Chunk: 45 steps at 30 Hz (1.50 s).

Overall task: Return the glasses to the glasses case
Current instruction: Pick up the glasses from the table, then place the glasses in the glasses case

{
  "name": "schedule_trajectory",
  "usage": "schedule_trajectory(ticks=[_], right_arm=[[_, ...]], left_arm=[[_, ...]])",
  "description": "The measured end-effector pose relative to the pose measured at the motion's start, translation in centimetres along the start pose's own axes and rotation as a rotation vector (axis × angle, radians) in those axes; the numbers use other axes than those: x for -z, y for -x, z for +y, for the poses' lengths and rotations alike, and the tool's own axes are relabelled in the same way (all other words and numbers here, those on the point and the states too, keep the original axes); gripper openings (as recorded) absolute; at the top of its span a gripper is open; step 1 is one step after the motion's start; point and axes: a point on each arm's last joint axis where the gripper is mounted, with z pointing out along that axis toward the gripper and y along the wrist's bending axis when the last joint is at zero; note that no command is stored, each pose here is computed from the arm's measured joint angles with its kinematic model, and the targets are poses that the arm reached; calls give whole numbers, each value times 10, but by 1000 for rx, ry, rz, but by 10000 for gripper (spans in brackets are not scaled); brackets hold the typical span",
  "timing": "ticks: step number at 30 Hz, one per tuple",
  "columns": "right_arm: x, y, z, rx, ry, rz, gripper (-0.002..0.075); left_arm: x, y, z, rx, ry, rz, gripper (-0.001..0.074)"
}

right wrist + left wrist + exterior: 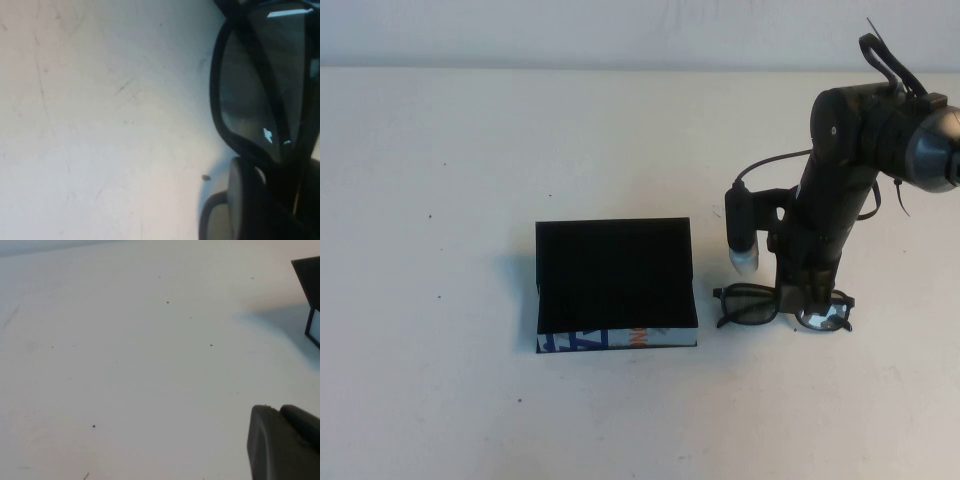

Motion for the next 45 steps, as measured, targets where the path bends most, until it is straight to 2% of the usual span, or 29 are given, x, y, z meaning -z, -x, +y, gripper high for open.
schedule_trajectory(ticks=[3, 11, 21, 30, 34, 39, 45], right_arm=[[0, 0, 0, 0, 1, 0, 147], [1, 0, 2, -2, 24, 3, 29], [11, 0, 5, 2, 21, 1, 8], [89, 5, 28, 40, -161, -47, 5], [113, 19, 47, 60, -209, -74, 5], [112, 54, 63, 148, -198, -99, 5], [85, 108, 52, 235, -174, -124, 5]], left_arm=[[0, 0, 0, 0, 0, 0, -1], [0, 0, 0, 0, 0, 0, -1], [0, 0, 0, 0, 0, 0, -1], [0, 0, 0, 0, 0, 0, -1], [0, 0, 0, 0, 0, 0, -1], [0, 0, 0, 0, 0, 0, -1], [0, 0, 0, 0, 0, 0, -1]])
